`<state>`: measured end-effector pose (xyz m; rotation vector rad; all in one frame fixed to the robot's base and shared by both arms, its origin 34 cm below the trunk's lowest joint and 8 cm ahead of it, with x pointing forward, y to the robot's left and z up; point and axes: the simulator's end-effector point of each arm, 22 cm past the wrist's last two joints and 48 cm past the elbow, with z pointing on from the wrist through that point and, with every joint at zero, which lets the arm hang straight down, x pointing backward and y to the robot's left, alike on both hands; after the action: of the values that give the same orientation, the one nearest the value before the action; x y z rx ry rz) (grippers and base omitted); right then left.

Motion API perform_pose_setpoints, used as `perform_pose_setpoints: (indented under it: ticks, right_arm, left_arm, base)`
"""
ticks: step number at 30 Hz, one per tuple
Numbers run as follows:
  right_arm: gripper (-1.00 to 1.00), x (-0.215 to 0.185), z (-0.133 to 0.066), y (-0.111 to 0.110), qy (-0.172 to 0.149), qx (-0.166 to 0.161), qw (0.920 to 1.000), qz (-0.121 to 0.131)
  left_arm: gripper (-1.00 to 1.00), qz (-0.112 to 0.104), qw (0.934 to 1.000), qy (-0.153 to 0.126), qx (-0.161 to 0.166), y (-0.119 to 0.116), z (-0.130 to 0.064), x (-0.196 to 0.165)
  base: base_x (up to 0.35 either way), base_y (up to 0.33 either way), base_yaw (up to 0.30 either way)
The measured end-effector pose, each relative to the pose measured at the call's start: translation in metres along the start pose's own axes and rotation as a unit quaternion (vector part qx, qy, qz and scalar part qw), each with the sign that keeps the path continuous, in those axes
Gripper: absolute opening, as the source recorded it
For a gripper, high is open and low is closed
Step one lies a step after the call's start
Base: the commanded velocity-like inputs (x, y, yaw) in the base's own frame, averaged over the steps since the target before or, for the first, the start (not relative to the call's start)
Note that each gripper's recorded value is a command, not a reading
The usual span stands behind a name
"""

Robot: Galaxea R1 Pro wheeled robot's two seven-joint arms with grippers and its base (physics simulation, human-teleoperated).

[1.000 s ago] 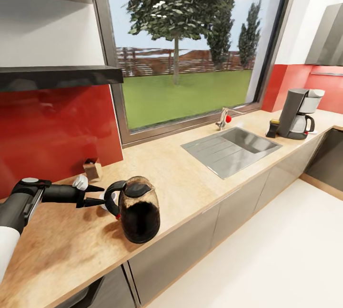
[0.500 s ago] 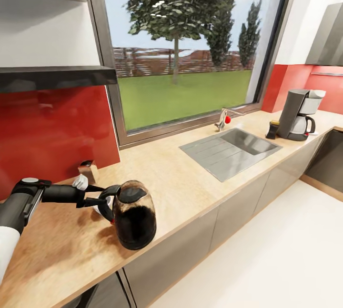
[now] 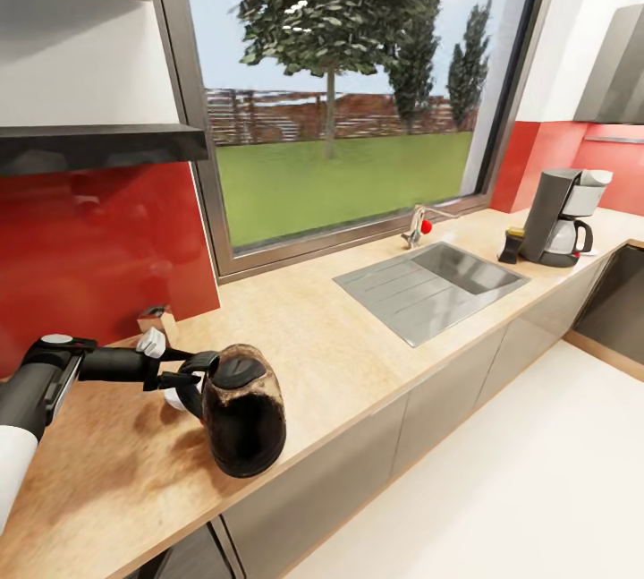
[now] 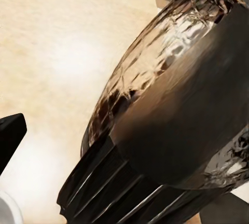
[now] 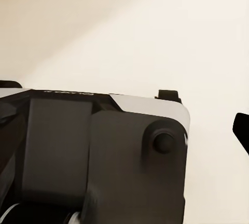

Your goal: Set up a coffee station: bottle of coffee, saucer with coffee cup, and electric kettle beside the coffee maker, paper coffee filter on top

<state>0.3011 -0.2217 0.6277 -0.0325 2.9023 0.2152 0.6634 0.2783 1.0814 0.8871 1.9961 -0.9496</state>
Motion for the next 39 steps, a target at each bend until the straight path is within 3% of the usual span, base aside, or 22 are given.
perform_pose_setpoints:
  ticks: [29, 30, 39]
  right_arm:
    - [1.00, 0.000, 0.000, 0.001, 0.000, 0.000, 1.0000, 0.000]
    - [1.00, 0.000, 0.000, 0.000, 0.000, 0.000, 1.0000, 0.000]
    - [1.00, 0.000, 0.000, 0.000, 0.000, 0.000, 1.0000, 0.000]
  left_arm:
    - [1.00, -0.003, 0.9999, -0.005, 0.011, -0.006, 0.010, -0.002]
    - [-1.00, -0.003, 0.9999, -0.006, 0.014, -0.007, 0.013, -0.003]
    - [-1.00, -0.002, 0.9997, -0.009, 0.024, -0.013, 0.025, -0.006]
  base:
    - [0.000, 0.000, 0.000]
    - [0.000, 0.000, 0.000]
    - [0.000, 0.000, 0.000]
